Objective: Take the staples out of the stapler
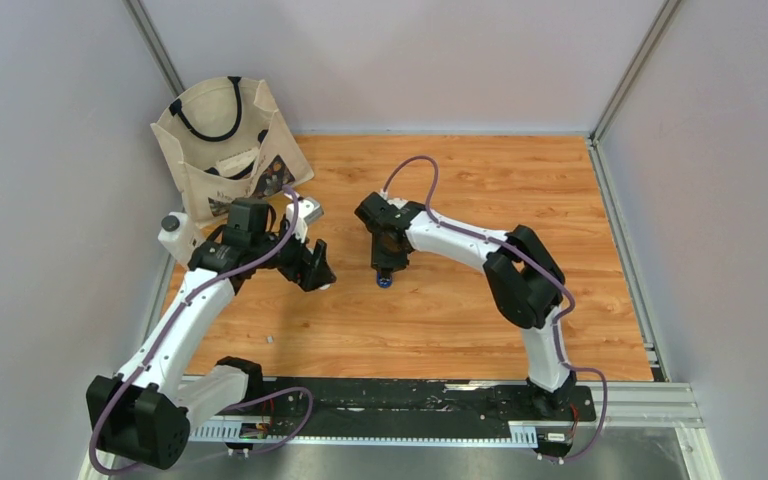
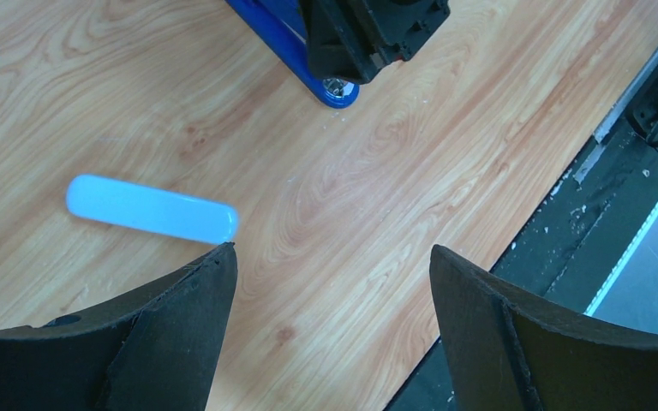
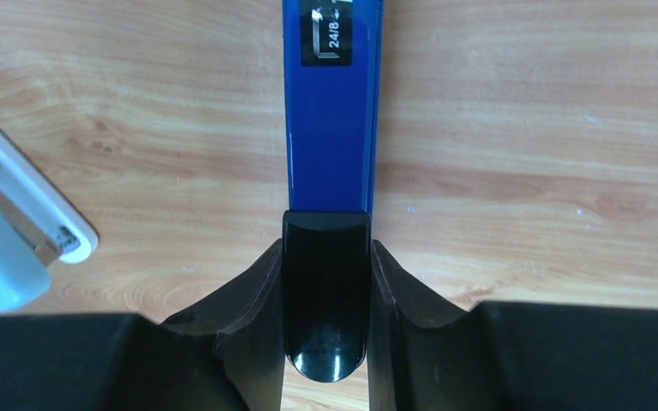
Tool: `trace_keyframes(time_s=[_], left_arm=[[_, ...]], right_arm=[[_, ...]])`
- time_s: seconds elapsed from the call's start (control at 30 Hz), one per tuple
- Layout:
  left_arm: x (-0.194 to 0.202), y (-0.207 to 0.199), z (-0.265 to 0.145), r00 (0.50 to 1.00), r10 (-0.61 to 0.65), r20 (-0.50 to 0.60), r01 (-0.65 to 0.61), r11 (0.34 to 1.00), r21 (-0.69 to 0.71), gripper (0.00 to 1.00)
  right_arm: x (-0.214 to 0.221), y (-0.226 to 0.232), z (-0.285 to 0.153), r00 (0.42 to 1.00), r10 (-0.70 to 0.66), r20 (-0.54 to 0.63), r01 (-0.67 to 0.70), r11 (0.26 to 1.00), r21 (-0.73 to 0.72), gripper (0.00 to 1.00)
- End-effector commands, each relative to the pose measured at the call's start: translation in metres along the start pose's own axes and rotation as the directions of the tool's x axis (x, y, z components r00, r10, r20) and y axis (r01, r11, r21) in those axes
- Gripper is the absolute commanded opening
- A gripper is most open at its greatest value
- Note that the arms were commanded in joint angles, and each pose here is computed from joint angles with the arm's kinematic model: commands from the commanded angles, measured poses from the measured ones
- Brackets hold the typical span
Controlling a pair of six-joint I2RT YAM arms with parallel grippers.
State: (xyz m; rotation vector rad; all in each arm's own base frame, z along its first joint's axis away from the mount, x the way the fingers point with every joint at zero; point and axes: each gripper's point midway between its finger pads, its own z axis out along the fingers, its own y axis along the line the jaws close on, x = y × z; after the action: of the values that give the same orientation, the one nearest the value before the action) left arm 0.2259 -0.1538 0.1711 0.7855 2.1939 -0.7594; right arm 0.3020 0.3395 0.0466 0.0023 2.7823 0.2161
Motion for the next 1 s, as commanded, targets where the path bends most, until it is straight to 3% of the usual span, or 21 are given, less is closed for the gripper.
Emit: trace_keyframes(time_s=[0.0,0.1,0.4,0.73,0.97], left_arm=[[-0.01,-0.009,0.008,0.999,0.01,0.046,-0.012,0.999,0.047,0.9],[-0.015,-0.012,0.021,0.996,0.015,0.084,-0.021,0.997,0.07,0.89],[-0.014,-0.03,0.054,0.999,0.005,0.034,-0.012,0.977,0.214,0.84],[-0.015,-0.023,0.069,0.999,0.026,0.027,-0.031,0.973,0.228,0.83],[-0.017,-0.023,0.073,0.999,0.025,0.026,-0.031,0.971,0.238,0.83]], right_arm=[[-0.044,0.032,-0.068,0.964,0.147,0.22,-0.089,0.964,-0.252,0.0],[-0.05,0.041,-0.093,0.927,0.244,0.287,-0.13,0.922,-0.364,0.0],[-0.044,0.062,-0.128,0.873,0.386,0.298,-0.169,0.813,-0.557,0.0],[-0.043,0.058,-0.162,0.841,0.462,0.282,-0.184,0.735,-0.653,0.0],[-0.036,0.066,-0.162,0.846,0.48,0.232,-0.196,0.685,-0.701,0.0]])
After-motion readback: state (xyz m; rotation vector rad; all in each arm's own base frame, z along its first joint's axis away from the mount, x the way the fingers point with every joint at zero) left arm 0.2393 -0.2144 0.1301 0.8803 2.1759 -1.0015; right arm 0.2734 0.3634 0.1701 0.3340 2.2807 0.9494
